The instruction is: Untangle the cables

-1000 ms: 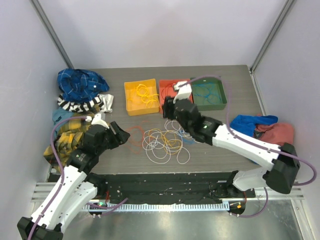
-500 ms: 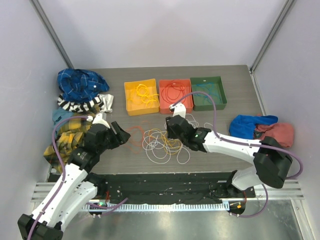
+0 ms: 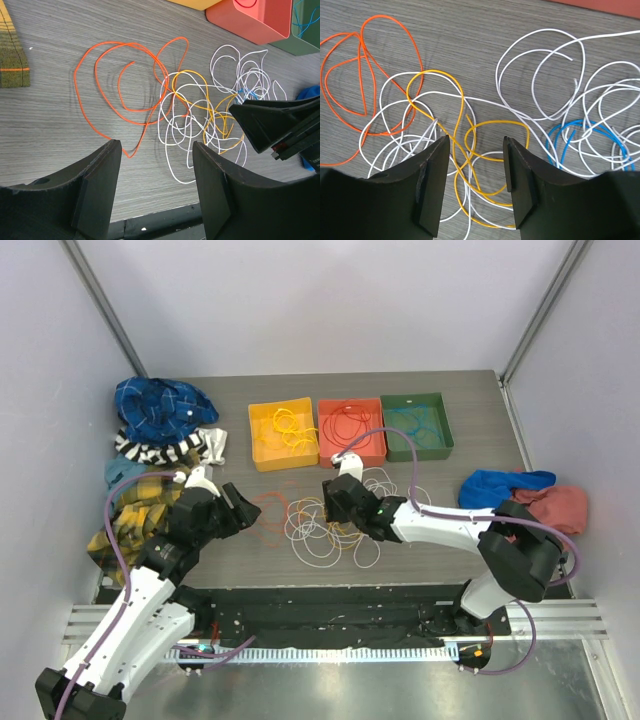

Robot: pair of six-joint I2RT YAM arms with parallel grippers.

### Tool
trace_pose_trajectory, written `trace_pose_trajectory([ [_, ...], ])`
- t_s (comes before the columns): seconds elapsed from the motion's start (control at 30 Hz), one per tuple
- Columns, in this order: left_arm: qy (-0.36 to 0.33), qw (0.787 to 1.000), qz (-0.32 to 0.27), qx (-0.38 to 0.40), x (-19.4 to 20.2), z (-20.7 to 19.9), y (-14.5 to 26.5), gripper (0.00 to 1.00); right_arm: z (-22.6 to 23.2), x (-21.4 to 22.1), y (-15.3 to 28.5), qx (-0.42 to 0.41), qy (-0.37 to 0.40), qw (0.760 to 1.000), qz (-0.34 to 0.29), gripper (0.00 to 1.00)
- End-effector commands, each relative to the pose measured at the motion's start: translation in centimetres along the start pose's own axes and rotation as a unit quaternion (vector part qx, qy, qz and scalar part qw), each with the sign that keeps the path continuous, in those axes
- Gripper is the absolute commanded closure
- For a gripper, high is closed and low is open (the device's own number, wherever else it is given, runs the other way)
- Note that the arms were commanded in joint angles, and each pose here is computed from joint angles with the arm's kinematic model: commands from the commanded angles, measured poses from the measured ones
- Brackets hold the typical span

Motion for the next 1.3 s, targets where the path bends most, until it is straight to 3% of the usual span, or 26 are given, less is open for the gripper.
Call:
trace_pose_trajectory([
  [0.0,0.0,1.0,-0.011,0.012,-0.3,-0.4,0.1,0.36,1.1,-1.6,-0.7,-0.024,-0.04,0.998,-0.03,0.46],
  [0.7,0.0,1.0,-0.01,0.002,-0.3,-0.2,-0.2,0.36,0.2,-1.0,-5.1,-0.034,-0.075,0.997,-0.011,0.47],
  [1.03,-0.001,1.0,-0.01,0.001,-0.4,-0.3,-0.2,0.36,0.3,-2.1,-4.7,-0.042,-0.086,0.994,-0.044,0.78],
  [1.17,-0.001,1.0,-0.01,0.002,-0.3,-0.3,-0.2,0.36,0.1,-2.5,-3.4,-0.043,-0.087,0.994,-0.053,0.96],
  [1.27,-0.001,1.0,-0.008,0.002,-0.3,-0.3,-0.2,0.36,0.1,-3.2,-1.2,-0.05,-0.086,0.993,-0.068,0.99],
])
Point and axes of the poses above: each gripper's point midway between its finger pads, its own y axis back along the fingers, its own z axis along the line the jaws close on, x = y × z, the point moved 8 cm from there along y, back along the fingers, and after that the axes turned 3 degrees about y, right-handed, at the moved point
